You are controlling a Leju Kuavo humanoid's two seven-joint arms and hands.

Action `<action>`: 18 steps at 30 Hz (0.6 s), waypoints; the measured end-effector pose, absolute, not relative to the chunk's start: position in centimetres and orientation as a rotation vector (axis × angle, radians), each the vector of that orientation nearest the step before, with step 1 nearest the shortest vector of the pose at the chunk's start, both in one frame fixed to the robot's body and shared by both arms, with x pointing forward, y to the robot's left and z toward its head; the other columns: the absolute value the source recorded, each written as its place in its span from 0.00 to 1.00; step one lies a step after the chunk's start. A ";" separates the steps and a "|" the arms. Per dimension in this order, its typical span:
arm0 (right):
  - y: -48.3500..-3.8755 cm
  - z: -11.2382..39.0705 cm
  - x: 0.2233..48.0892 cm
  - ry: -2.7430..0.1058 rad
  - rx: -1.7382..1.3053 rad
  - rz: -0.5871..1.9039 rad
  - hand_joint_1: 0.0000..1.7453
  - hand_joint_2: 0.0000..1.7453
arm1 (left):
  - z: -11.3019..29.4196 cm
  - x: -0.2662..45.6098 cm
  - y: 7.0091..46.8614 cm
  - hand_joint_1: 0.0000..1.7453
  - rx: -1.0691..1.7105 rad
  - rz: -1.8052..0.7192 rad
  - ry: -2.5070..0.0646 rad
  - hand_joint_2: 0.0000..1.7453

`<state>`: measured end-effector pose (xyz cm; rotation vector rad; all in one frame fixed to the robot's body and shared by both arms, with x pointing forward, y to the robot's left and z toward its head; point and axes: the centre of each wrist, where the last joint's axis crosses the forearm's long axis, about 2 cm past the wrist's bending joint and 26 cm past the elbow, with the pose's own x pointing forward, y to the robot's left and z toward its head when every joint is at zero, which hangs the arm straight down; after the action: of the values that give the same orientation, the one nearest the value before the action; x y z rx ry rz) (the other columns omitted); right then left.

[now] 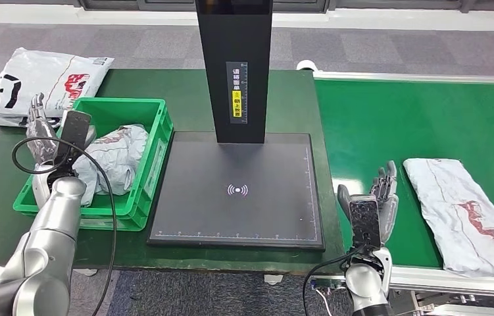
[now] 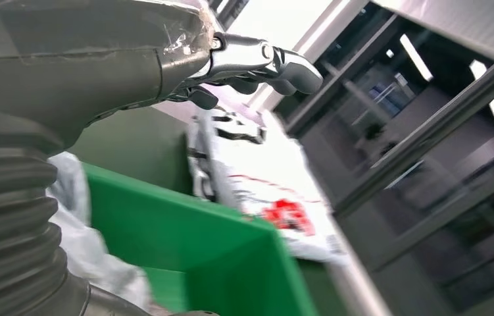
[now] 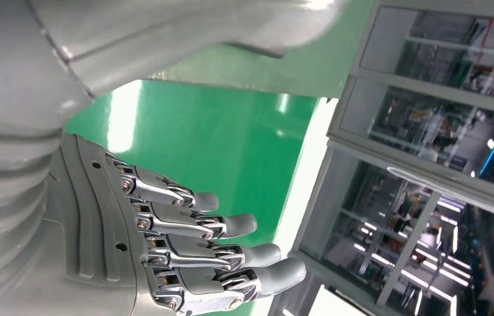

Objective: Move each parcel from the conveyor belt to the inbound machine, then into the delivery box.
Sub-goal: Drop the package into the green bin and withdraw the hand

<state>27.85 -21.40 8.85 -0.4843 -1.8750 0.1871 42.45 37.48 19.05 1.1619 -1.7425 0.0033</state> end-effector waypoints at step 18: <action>-25.2 8.2 31.8 -1.815 -0.695 0.227 0.00 1.00 | 15.3 40.6 21.6 0.00 -0.192 -0.218 -1.969 1.00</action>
<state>31.81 -25.23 8.15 -0.6951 -1.8152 0.2274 40.62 21.61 15.28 -0.1920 -1.9685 -0.2178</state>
